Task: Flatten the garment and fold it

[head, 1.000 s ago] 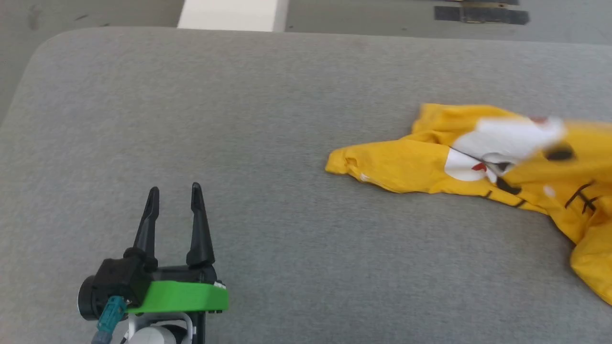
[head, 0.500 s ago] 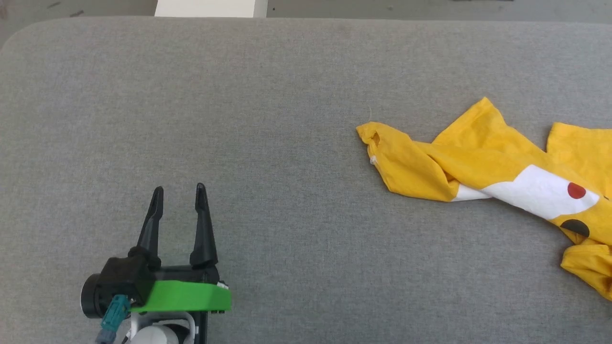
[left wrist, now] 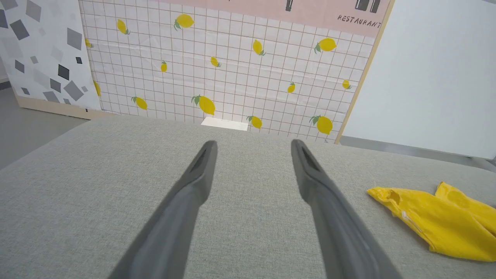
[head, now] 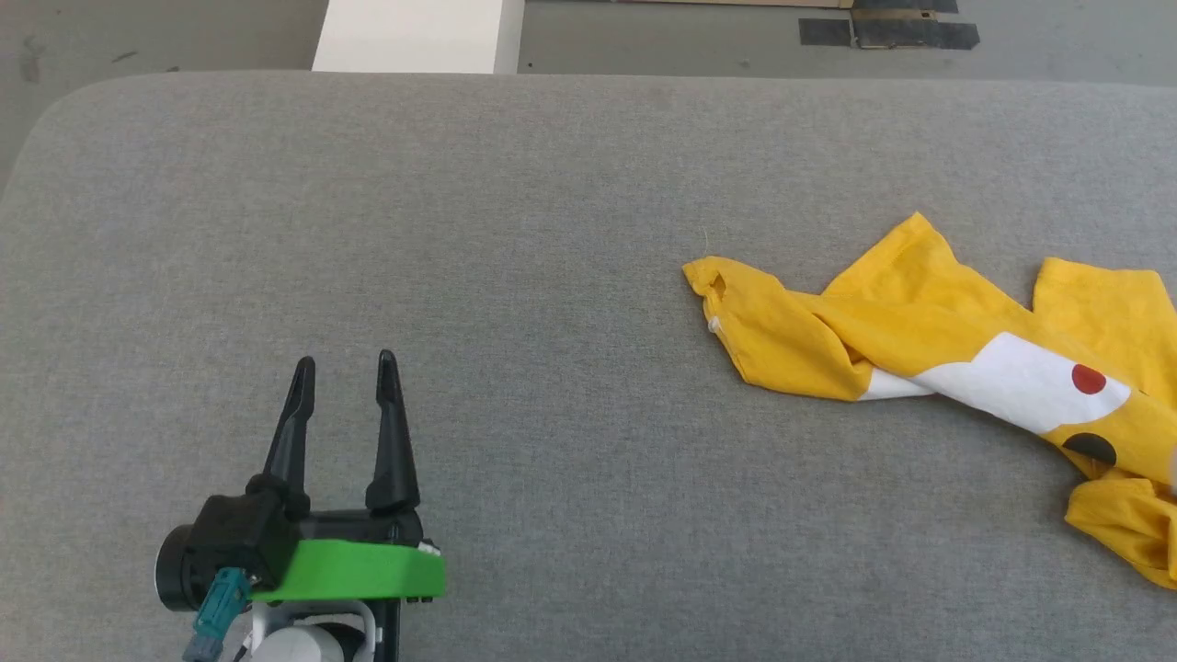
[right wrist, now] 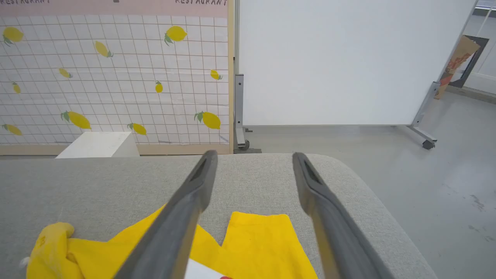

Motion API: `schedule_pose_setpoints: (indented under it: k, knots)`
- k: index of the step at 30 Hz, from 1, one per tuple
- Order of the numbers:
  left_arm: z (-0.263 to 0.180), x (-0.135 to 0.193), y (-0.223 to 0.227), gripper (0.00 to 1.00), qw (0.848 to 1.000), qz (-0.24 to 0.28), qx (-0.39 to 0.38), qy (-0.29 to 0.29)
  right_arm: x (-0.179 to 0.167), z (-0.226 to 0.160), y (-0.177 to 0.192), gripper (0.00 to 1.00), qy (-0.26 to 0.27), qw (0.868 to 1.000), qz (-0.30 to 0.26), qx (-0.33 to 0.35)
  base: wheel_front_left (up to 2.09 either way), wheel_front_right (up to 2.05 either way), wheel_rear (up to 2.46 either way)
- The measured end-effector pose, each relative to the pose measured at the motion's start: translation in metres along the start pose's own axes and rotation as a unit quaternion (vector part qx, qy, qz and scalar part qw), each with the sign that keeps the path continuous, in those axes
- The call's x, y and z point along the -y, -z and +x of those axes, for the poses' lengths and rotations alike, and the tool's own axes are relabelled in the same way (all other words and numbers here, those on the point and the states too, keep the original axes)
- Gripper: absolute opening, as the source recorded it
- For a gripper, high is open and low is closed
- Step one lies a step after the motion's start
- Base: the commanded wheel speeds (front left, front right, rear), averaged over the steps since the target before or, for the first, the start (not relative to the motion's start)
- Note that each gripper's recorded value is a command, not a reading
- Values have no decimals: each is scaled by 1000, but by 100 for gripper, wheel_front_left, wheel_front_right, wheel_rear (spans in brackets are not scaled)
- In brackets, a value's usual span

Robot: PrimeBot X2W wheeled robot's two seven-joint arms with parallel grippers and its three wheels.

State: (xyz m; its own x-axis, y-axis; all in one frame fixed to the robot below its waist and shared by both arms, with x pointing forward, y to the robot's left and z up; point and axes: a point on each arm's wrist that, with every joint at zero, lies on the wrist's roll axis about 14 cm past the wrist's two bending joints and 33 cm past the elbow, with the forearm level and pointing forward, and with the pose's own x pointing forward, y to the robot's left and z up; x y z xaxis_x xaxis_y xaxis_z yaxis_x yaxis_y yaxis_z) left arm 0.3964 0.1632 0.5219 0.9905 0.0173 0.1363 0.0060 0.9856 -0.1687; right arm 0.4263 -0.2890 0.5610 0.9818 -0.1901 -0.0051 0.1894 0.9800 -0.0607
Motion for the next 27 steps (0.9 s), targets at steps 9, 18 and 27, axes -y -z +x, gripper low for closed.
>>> schedule_pose_setpoints:
  k: [9, 18, 27]
  knots:
    - [-14, 0, 2, 100, 1000, 3, -10, 1, -34, -46, 51, 100, -34, 999, -10, -30, 0, 0, 0]
    - [5, 31, 3, 100, 997, 20, -3, 69, -28, -48, 58, 100, -25, 999, 1, -27, 0, 0, 0]
    - [84, 127, 0, 100, 962, 89, -36, 258, -21, -26, 50, 100, -9, 1000, -10, -12, 0, 0, 0]
